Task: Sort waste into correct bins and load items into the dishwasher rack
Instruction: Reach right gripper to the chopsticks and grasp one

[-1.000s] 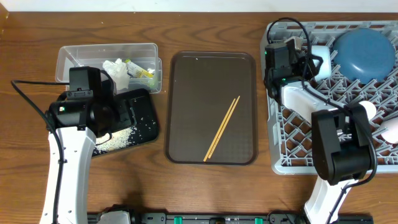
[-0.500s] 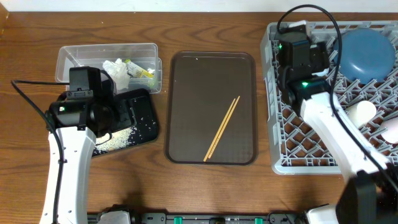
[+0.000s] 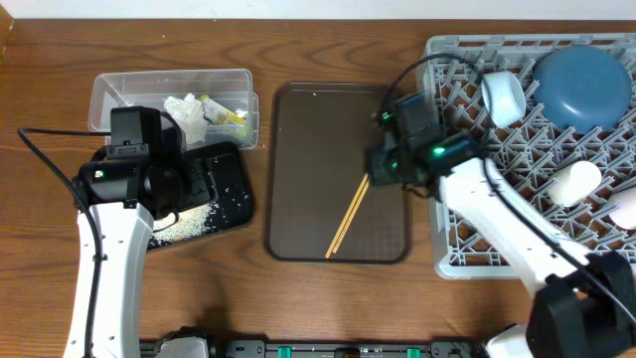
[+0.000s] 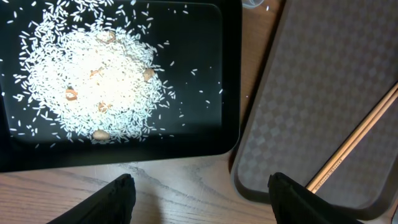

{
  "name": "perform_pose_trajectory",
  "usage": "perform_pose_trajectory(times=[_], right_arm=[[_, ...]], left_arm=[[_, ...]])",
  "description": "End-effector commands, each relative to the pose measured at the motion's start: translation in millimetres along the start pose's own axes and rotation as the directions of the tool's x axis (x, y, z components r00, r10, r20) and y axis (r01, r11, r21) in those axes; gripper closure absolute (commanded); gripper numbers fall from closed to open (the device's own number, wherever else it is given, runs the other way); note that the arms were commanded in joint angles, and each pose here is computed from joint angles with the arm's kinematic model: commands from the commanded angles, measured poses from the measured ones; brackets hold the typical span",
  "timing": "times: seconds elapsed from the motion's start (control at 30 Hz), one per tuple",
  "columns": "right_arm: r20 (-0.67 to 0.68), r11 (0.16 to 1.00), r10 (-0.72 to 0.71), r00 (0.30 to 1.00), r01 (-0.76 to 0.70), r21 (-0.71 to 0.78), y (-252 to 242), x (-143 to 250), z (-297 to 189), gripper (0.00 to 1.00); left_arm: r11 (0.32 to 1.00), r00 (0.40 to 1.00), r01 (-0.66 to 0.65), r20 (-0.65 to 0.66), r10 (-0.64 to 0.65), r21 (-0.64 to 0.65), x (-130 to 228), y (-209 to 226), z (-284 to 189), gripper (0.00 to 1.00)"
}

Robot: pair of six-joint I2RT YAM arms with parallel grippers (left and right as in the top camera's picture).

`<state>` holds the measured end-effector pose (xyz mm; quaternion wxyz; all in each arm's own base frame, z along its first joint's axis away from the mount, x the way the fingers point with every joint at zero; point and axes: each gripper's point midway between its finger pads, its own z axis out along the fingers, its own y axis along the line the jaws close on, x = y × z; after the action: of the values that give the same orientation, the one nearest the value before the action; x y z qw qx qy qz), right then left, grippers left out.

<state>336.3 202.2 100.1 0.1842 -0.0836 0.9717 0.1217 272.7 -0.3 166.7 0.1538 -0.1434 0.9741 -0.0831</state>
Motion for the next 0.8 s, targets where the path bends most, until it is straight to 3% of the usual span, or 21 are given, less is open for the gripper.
perform_pose_trajectory(times=[0.0, 0.3, 0.77], right_arm=[[-0.061, 0.991, 0.120, 0.991, -0.115, 0.075, 1.8, 21.8, 15.9, 0.44], [-0.247, 0.940, 0.289, 0.925, -0.225, 0.256, -6.2, 83.9, 58.8, 0.45], [-0.286, 0.944, 0.313, 0.906, -0.263, 0.199, 7.0, 87.7, 70.9, 0.45]], left_arm=[[1.000, 1.000, 0.000, 0.012, 0.000, -0.012, -1.9, 2.4, -3.7, 0.28], [1.000, 1.000, 0.001, 0.011, 0.000, -0.012, -1.9, 2.5, -3.5, 0.28], [1.000, 1.000, 0.001, 0.011, -0.001, -0.012, -1.9, 2.5, -3.5, 0.28]])
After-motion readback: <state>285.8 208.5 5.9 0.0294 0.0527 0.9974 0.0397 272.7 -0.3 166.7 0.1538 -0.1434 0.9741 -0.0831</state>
